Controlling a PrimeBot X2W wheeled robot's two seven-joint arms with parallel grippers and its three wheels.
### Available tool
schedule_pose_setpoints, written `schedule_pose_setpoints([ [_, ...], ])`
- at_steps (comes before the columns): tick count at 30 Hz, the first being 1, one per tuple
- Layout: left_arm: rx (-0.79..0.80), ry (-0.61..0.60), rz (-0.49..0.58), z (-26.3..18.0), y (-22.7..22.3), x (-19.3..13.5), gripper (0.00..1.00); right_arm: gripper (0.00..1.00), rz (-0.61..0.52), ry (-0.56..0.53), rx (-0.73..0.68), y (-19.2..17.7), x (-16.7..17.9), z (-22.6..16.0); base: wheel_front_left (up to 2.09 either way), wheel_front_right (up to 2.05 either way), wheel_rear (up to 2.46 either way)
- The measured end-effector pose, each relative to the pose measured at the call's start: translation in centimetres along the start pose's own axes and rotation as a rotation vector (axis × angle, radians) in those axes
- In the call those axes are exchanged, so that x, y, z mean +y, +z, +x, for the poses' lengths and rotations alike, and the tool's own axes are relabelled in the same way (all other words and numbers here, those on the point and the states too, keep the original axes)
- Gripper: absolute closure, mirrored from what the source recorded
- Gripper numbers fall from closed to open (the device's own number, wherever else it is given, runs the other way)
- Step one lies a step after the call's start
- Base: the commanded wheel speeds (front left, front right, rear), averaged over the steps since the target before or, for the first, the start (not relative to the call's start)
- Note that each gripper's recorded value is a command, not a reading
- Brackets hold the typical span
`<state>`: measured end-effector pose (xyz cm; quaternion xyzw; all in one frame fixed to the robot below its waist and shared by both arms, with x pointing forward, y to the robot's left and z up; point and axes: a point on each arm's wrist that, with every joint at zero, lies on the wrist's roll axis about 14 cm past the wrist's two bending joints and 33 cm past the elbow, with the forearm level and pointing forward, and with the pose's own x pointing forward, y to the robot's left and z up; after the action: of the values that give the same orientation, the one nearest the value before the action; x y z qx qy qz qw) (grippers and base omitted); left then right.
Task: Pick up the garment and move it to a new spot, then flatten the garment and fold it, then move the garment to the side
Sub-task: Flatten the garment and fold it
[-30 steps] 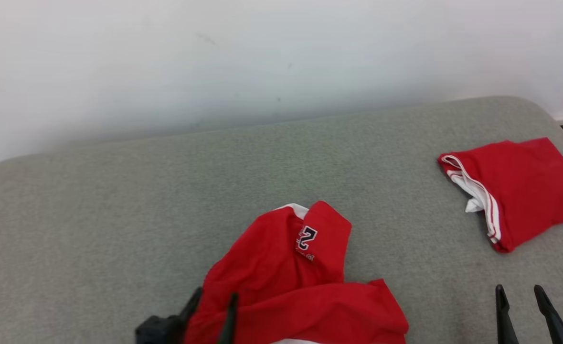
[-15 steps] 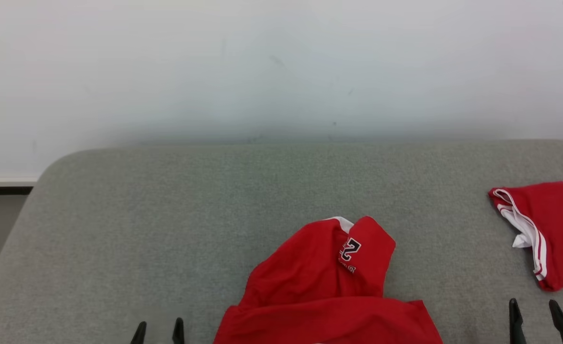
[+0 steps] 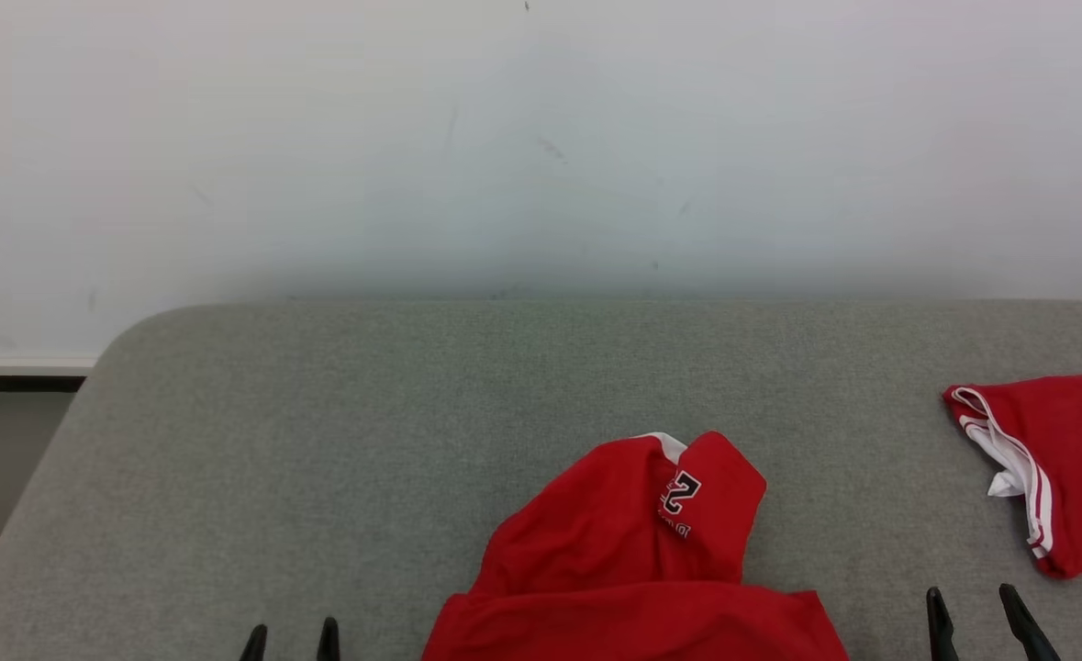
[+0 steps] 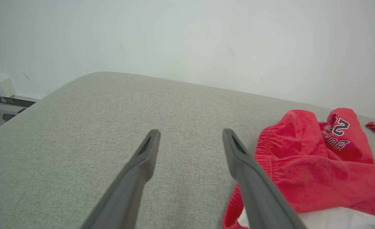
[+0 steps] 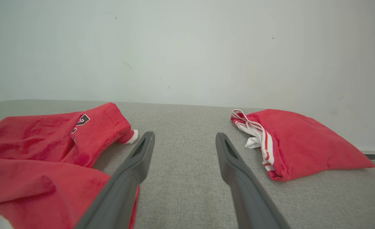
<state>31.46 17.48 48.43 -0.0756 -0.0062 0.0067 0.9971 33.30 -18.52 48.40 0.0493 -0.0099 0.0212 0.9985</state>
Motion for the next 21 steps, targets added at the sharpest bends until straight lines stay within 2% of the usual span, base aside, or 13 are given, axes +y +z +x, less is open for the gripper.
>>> schedule_pose_setpoints([
  [10, 0.016, -0.052, -0.001, 0.2, -0.6, -0.9, 0.0, 0.0, 0.003, 0.004, 0.007, -0.3, 0.2, -0.4, 0.0, 0.0, 0.0],
  [21, 0.034, -0.058, -0.001, 0.1, -1.2, -0.9, 0.0, 0.0, 0.003, 0.01, 0.012, -0.4, 0.4, -0.2, 0.0, 0.0, 0.0],
])
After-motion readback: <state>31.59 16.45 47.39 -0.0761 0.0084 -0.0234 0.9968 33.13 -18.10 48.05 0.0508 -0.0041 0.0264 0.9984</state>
